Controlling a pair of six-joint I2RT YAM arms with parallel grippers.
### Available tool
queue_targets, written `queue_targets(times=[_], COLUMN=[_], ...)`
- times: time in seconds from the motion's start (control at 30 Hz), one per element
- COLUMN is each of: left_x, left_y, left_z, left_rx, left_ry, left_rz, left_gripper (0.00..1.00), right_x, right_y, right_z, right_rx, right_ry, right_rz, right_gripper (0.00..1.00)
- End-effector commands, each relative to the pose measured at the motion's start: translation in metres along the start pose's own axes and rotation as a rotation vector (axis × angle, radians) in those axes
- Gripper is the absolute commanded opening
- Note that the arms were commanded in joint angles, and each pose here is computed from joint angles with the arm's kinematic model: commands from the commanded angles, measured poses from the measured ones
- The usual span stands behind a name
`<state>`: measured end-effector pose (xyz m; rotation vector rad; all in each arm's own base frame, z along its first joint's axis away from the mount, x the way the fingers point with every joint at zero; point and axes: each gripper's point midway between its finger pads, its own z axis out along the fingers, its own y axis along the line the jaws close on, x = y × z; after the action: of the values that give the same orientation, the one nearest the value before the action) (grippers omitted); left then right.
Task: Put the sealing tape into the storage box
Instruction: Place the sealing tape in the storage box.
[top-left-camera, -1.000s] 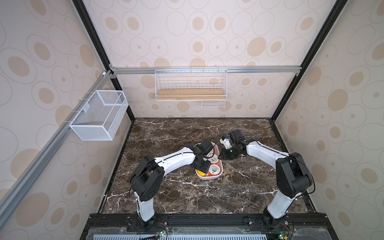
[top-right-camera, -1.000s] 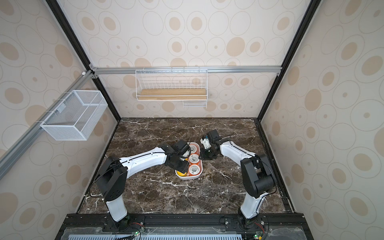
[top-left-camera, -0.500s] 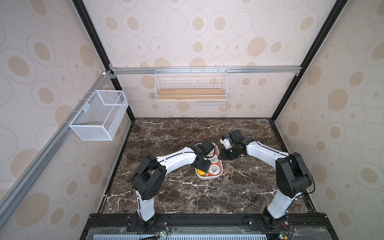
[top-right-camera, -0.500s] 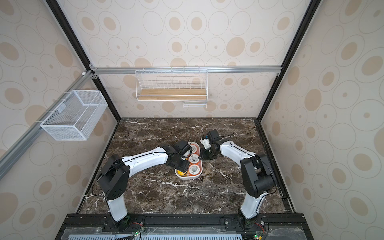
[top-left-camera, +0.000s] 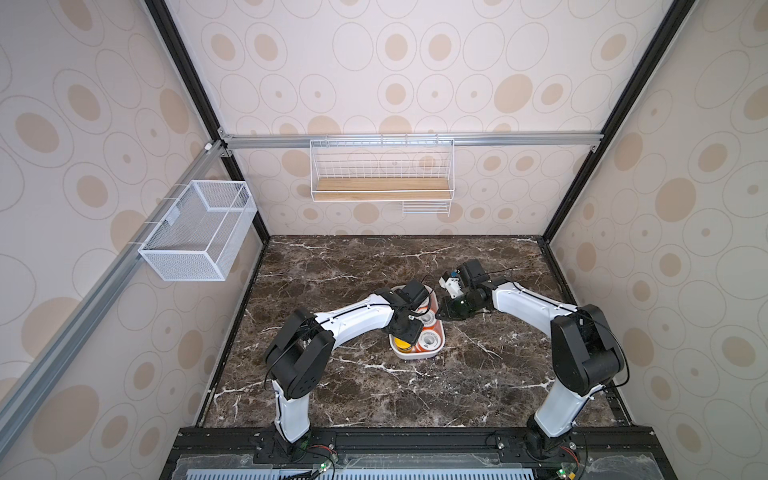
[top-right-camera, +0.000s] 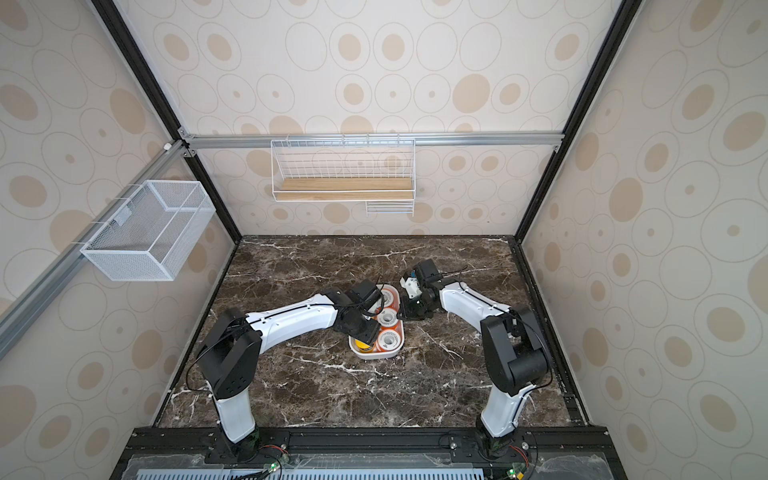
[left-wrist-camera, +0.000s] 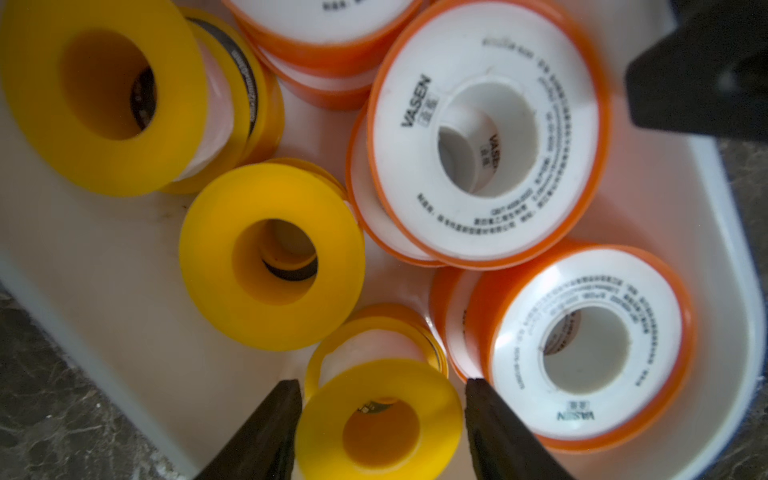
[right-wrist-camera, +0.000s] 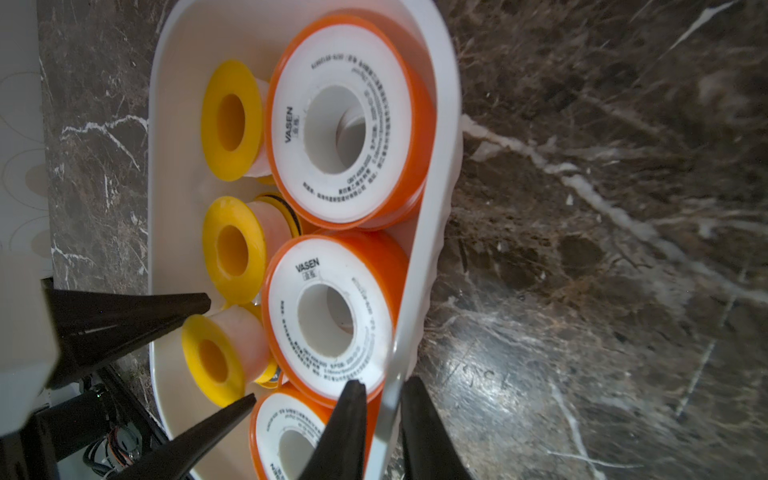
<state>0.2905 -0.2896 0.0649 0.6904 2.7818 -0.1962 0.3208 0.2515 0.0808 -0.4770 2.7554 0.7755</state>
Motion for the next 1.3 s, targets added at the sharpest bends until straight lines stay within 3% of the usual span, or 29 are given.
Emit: queue_targets(times=[0.0,0.33,0.57,0.73,0.9,1.27], left_x=[-0.002,-0.005,-0.01,-0.013,-0.016,-0.015], left_y=[0.002,0.008,0.02,0.054,0.104,0.176], left_z=[-0.006,-0.02,-0.046,-0.069,-0.093,-0.134], left_rx=[-0.03,-0.054,-0.084,-0.154,-0.271,-0.71], left_ry=[-0.003,-0.037,-0.107,-0.203,-0.353,-0.622], left_rz=[0.016,0.017,-0.006,-0.077,-0.186,-0.196], left_gripper=[0.68,0.68,0.67,0.68,0.68,0.71], right_x=[0.004,0.001,-0.006,-0.013,-0.017,-0.028], right_y=[-0.003,0.002,0.007,0.005,-0.011,-0.078], right_z=[0.003,-0.001,-0.011,-0.029,-0.052,-0.121], right_rx=[-0.003,-0.021,-0.028,0.021,0.157,0.655], right_ry=[0.021,0.006,-0.056,-0.138,-0.252,-0.487], right_rz=[0.005,-0.007,-0.042,-0.093,-0.143,-0.231], right_gripper=[0.22,0.25,0.36,0.44,0.52,0.61])
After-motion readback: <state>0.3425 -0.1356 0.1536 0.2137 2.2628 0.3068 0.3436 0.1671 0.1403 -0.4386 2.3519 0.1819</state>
